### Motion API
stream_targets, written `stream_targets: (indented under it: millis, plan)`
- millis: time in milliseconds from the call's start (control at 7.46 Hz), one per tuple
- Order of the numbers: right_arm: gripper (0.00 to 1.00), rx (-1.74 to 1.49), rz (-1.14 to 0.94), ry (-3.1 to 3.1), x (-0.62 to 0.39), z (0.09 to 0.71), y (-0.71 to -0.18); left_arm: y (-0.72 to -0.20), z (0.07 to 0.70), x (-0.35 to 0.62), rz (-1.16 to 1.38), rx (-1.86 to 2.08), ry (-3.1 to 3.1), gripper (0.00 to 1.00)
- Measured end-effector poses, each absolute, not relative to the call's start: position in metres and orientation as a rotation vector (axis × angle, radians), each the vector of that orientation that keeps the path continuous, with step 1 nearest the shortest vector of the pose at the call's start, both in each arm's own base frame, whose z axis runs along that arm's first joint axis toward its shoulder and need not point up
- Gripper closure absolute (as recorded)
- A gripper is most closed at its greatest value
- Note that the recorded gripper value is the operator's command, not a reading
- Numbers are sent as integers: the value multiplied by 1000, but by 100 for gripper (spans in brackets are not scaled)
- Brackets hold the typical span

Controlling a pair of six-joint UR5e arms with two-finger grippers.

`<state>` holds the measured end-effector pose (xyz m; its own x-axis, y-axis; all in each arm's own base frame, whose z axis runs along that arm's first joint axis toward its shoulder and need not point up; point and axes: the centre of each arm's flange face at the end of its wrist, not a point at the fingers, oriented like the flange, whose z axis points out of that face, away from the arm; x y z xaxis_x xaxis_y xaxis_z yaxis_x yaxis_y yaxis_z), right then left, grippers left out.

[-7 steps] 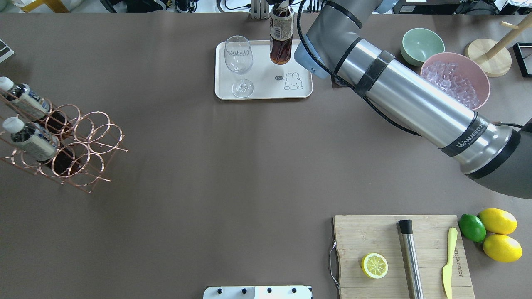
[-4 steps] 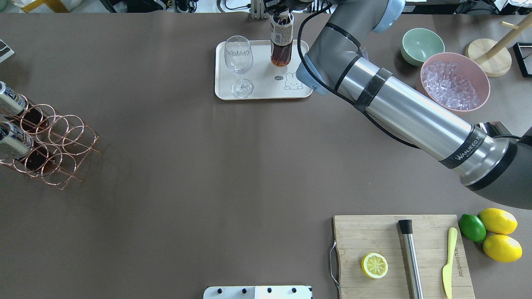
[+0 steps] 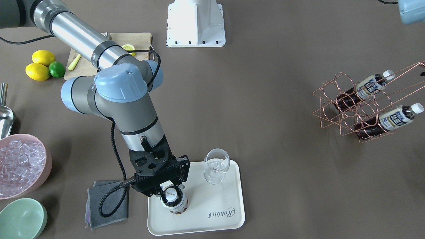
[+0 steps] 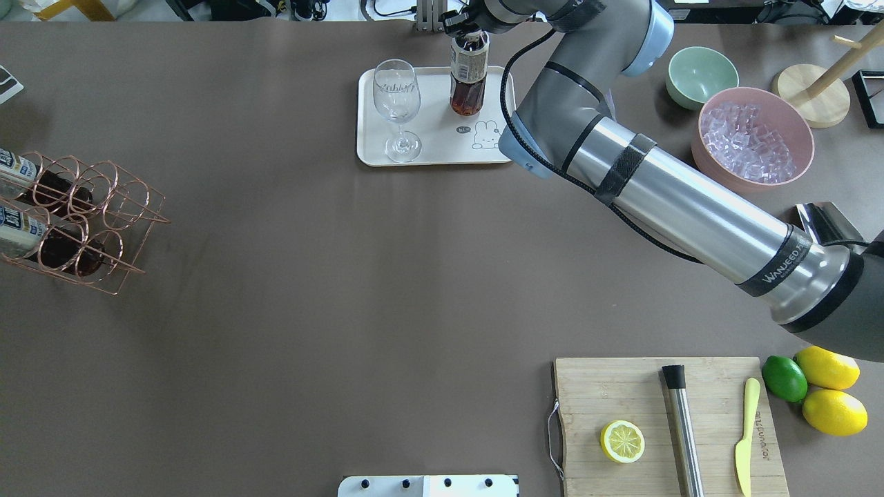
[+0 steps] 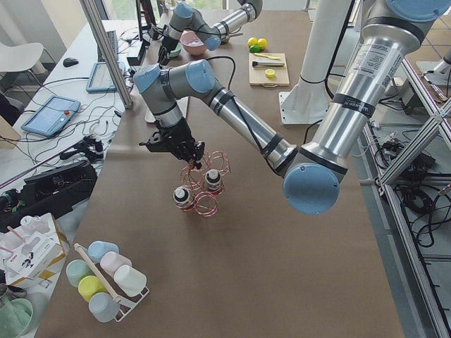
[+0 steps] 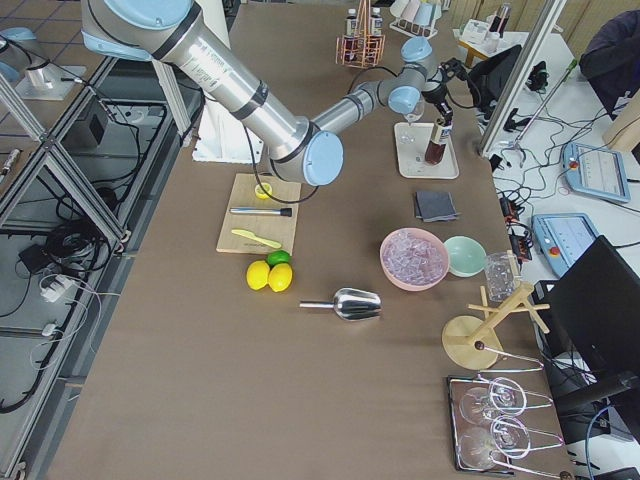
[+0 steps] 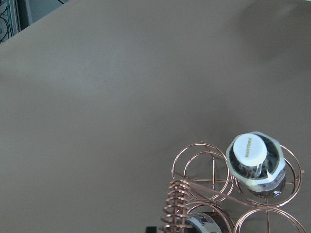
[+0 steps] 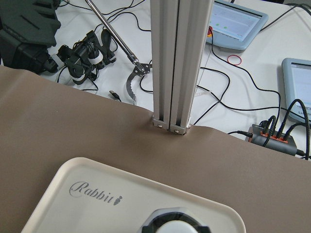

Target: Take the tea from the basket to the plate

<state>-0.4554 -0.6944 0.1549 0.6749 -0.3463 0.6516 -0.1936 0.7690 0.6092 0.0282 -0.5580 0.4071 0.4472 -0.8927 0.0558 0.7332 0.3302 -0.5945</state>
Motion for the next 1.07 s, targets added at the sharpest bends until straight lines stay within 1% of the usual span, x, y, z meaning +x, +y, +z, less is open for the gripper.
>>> stream_targets:
  millis: [402,939,1073]
  plan:
    - [100,715,-100,-853,-458,157,-685,-597,398,21,-1085,-594,311,100]
    - [100,719,-102,-858,-455,160,-679,-626,433,12,-1101,-584,281,100]
    - [93,720,-102,-859,-455,160,-679,-630,439,10,-1104,-583,275,100]
